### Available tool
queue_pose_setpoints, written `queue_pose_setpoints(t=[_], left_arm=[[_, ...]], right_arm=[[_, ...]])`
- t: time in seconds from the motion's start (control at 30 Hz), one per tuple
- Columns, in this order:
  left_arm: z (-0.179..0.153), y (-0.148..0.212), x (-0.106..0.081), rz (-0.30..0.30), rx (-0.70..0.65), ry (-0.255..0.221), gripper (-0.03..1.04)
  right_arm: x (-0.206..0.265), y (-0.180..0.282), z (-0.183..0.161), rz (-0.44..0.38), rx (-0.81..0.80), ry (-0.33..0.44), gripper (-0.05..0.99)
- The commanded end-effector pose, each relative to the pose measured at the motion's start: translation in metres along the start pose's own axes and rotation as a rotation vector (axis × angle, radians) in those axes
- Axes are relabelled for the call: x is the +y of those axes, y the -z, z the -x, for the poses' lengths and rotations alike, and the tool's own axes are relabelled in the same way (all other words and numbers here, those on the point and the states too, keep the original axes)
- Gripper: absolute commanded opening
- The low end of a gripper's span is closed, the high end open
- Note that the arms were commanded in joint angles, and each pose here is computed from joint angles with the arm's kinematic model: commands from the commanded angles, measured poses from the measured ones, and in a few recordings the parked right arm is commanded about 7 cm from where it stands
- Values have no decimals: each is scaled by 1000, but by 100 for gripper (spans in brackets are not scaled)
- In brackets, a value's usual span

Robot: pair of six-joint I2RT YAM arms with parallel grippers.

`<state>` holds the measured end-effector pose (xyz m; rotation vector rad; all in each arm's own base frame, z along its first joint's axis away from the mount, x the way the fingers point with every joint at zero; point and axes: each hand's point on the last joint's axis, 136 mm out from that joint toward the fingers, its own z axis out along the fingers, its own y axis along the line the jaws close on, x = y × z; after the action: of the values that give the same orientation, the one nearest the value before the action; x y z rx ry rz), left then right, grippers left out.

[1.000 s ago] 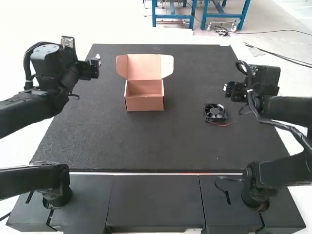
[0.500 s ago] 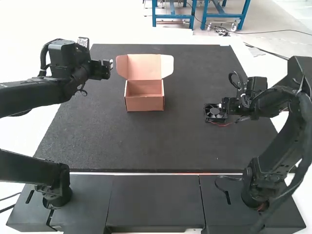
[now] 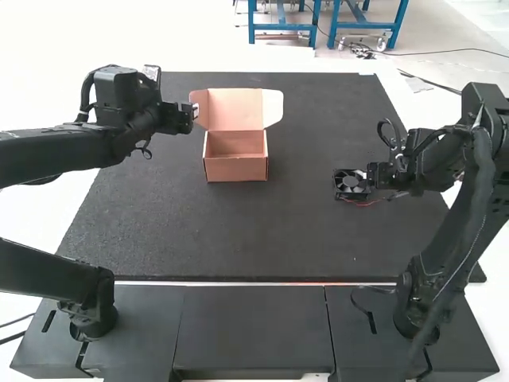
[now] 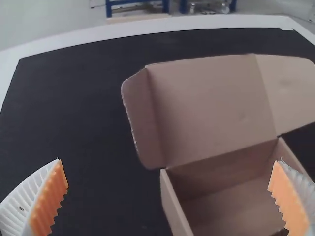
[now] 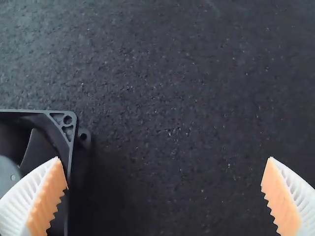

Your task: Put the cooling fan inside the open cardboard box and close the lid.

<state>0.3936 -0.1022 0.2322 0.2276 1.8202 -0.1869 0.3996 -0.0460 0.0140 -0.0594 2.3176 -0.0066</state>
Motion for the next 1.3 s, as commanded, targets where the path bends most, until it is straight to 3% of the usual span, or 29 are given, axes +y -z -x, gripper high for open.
queue_pose_setpoints(t=[0.0, 0.5, 0.6, 0.8, 0.9, 0.97, 1.0, 1.27], left_arm=[[19, 2, -4, -15, -42, 12, 96], [10, 2, -2, -7, -17, 12, 96], [9, 2, -2, -8, -14, 12, 96], [8, 2, -1, -7, -13, 12, 96], [8, 3, -1, -7, -11, 12, 96], [8, 3, -1, -5, -11, 12, 96], [7, 3, -1, -5, -9, 12, 96], [0, 2, -1, -5, 6, 11, 96]], right_arm=[[-6, -1, -14, -17, 30, 15, 91], [6, 7, -66, 7, 133, 30, 90], [8, 6, -66, 10, 133, 35, 75], [10, 6, -55, 18, 90, 38, 26], [10, 6, -50, 20, 75, 33, 19], [14, 7, -50, 34, 67, 34, 3], [14, 7, -48, 35, 55, 32, -1], [18, 10, -37, 52, 20, 40, -2]])
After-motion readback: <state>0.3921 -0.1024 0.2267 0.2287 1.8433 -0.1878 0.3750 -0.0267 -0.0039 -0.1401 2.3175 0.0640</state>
